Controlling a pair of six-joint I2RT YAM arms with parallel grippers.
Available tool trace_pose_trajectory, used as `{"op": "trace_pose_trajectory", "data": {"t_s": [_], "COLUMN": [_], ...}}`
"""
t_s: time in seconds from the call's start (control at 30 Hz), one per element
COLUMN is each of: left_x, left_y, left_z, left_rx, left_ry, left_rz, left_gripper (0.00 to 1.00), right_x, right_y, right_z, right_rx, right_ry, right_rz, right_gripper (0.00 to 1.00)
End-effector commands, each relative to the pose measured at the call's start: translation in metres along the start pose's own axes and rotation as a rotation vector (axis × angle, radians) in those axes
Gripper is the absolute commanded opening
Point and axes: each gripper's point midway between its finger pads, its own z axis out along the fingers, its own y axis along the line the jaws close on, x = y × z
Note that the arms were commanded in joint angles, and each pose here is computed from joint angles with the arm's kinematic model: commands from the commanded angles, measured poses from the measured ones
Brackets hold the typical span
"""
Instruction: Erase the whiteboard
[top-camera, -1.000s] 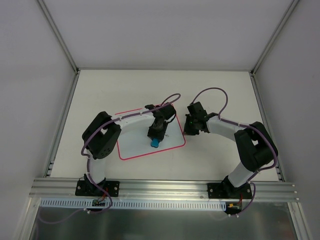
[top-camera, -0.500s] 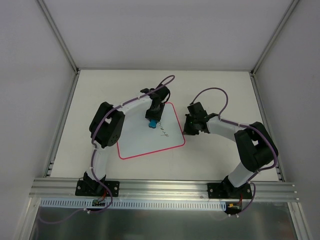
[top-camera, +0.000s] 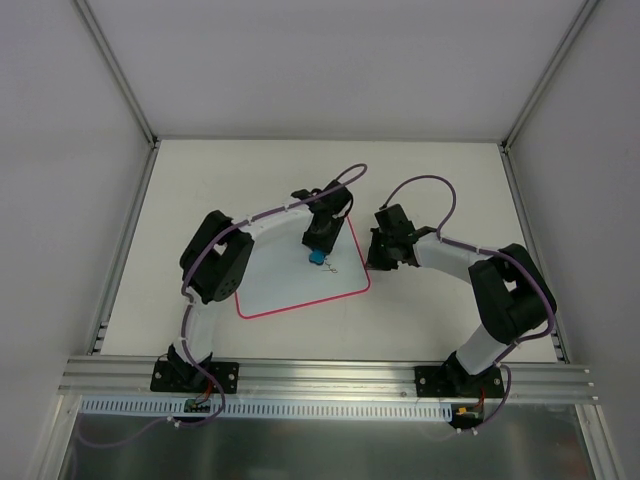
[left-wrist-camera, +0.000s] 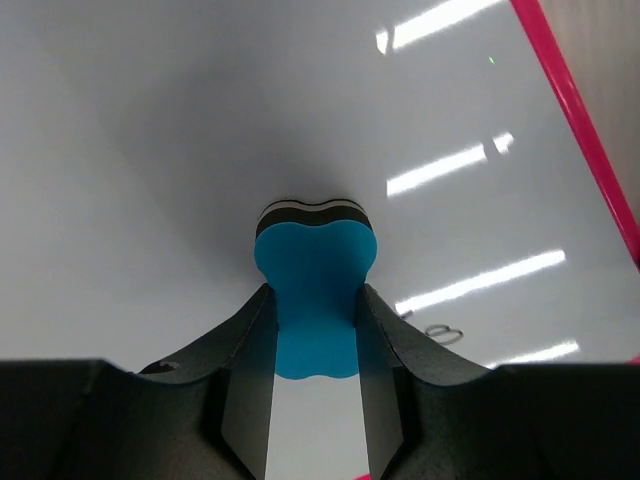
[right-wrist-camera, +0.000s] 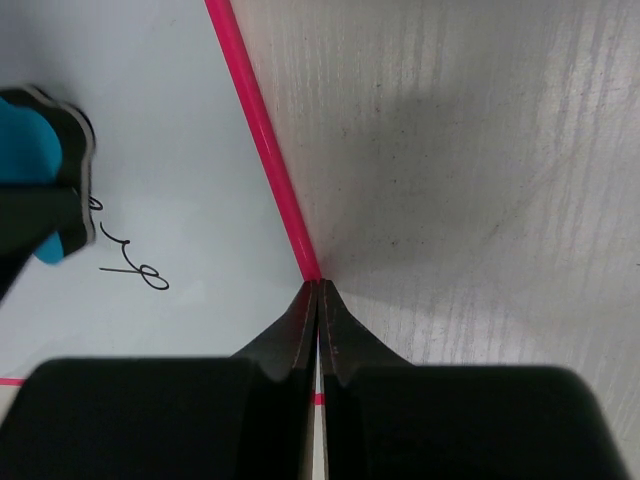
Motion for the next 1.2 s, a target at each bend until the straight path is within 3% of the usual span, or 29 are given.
{"op": "trace_pose_trajectory", "data": {"t_s": [0.0,0.17,0.6,1.17], "left_x": [0.072,0.08,0.024,0.063], "left_y": [-0.032,-0.029,0.035,-0.054], "left_z": [0.001,-0.007,-0.002,-0.001], "left_rx": [0.064,0.046,-0.053,0.082], "left_ry": [0.185,0.183,0.088,0.161], "left_rz": [0.024,0.001,-0.084,0.022], "left_gripper": [0.0,0.0,0.0,0.0], "right_x": [0.048,0.046,0.047,0.049], "right_y": [-0.048,-0.047,-0.048,-0.047], "right_z": [0.007,0.009,0.004,0.006], "right_rx": [0.179,0.18,0.176,0.143], "right_ry": [0.15,0.145,0.139,0.16], "right_rz": [-0.018,-0.017,0.002,0.072], "right_gripper": [0.0,0.0,0.0,0.0]}}
